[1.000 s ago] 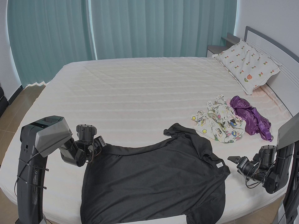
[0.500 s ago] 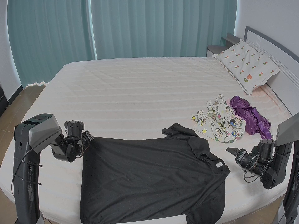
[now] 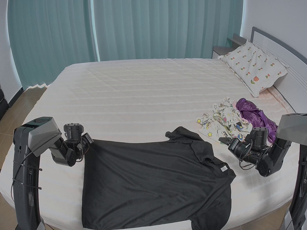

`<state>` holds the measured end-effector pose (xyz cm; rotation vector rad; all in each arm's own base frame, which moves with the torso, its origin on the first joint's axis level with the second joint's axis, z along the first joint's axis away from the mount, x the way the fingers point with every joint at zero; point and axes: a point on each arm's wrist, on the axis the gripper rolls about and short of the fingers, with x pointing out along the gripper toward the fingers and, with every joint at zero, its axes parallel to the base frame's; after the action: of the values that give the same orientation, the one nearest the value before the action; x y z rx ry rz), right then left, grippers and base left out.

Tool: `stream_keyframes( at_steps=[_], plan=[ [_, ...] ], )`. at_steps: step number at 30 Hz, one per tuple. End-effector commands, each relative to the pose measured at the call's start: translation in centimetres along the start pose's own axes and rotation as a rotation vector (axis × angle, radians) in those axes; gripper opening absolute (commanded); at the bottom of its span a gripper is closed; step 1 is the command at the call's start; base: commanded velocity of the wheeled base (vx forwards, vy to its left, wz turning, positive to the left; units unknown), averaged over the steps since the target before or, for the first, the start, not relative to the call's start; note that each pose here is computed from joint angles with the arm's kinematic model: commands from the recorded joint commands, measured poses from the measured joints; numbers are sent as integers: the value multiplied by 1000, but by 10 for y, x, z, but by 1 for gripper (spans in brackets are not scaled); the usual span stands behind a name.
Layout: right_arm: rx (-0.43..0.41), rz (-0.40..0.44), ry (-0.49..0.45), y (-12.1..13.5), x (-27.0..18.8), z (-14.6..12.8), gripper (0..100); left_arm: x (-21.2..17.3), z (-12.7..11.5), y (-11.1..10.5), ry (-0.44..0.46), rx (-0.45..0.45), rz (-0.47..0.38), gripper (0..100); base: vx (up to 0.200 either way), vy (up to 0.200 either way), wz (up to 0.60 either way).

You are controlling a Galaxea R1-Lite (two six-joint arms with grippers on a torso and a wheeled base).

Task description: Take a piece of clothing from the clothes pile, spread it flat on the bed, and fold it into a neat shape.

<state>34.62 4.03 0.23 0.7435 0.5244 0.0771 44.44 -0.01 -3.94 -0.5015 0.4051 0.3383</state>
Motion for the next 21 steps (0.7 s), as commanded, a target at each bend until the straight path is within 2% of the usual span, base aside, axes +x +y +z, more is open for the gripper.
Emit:
stream_keyframes(
  at_steps=[1,2,8,12,15,21],
  plan=[
    [-32,59,17,35,29,10,100,-1,-3,3,15,0,5,100,0,0,0],
    [-36,53,51,44,40,9,100,-2,-2,3,15,-7,3,100,0,0,0],
    [-55,17,74,47,55,-1,100,-3,-1,1,14,-61,-12,100,0,0,0],
    [-162,-33,119,32,65,-14,100,-6,1,-3,32,-135,-51,100,0,0,0],
    [-170,-82,134,21,69,-21,100,-9,3,-5,59,-174,-88,100,0,0,0],
    [-170,-108,107,12,83,-19,100,-10,1,-7,79,-184,-109,100,0,0,0]
  ],
)
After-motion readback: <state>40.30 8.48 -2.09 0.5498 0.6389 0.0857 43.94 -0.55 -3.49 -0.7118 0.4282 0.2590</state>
